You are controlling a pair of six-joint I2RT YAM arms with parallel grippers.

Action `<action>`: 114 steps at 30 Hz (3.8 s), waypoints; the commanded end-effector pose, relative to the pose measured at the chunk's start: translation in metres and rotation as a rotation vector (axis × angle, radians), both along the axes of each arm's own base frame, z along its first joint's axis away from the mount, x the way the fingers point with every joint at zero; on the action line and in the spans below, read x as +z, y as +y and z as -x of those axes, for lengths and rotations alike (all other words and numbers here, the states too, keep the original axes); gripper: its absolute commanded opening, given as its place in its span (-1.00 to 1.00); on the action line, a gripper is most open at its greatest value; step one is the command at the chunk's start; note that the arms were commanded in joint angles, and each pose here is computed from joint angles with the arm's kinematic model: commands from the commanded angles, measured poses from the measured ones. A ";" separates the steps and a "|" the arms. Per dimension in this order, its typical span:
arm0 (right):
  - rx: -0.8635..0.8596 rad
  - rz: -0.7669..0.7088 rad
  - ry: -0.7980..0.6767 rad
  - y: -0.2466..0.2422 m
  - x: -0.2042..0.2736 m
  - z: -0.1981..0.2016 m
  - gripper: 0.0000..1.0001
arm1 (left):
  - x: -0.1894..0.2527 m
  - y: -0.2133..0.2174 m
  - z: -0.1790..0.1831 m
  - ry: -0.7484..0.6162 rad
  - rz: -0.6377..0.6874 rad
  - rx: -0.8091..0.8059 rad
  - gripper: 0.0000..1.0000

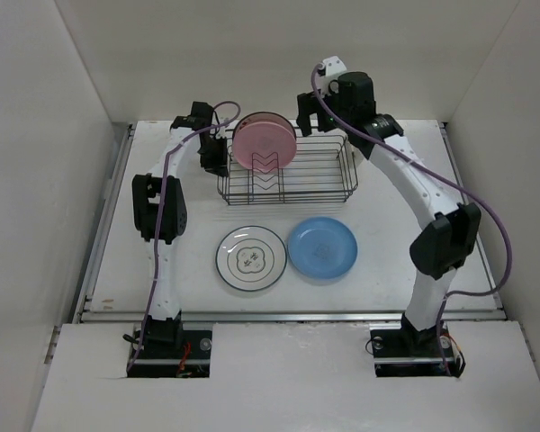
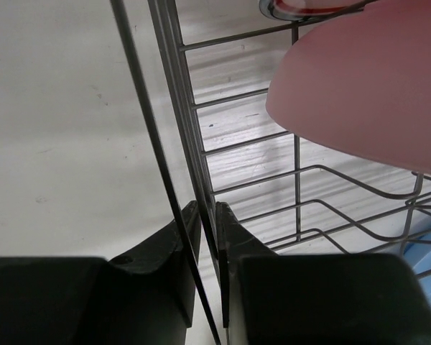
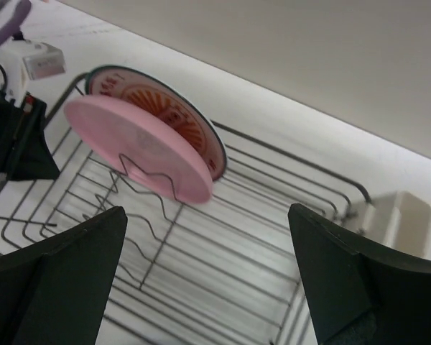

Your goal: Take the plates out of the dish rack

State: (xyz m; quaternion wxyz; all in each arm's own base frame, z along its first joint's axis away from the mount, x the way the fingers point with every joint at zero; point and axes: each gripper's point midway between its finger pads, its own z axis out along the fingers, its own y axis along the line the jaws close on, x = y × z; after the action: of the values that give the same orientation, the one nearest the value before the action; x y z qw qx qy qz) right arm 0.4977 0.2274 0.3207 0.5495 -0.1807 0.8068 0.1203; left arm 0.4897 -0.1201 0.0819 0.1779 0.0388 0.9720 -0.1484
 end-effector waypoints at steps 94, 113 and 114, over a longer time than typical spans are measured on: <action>0.197 0.245 0.825 -0.079 -0.195 0.216 -1.00 | -0.002 0.010 -0.006 0.084 0.112 0.152 -1.00; 0.247 0.011 0.038 -0.002 -0.006 0.082 1.00 | -0.024 0.008 -0.009 0.116 0.117 0.153 -1.00; 0.231 0.015 0.026 0.005 -0.017 0.059 1.00 | -0.021 0.008 -0.011 0.106 0.118 0.152 -1.00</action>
State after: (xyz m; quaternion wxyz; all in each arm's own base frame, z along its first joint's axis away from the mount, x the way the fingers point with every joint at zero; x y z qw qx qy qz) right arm 0.3773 0.1940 0.2418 0.3800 -0.2676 0.8735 0.1447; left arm 0.4939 -0.1155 0.0813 0.1575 -0.0007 0.9704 -0.1833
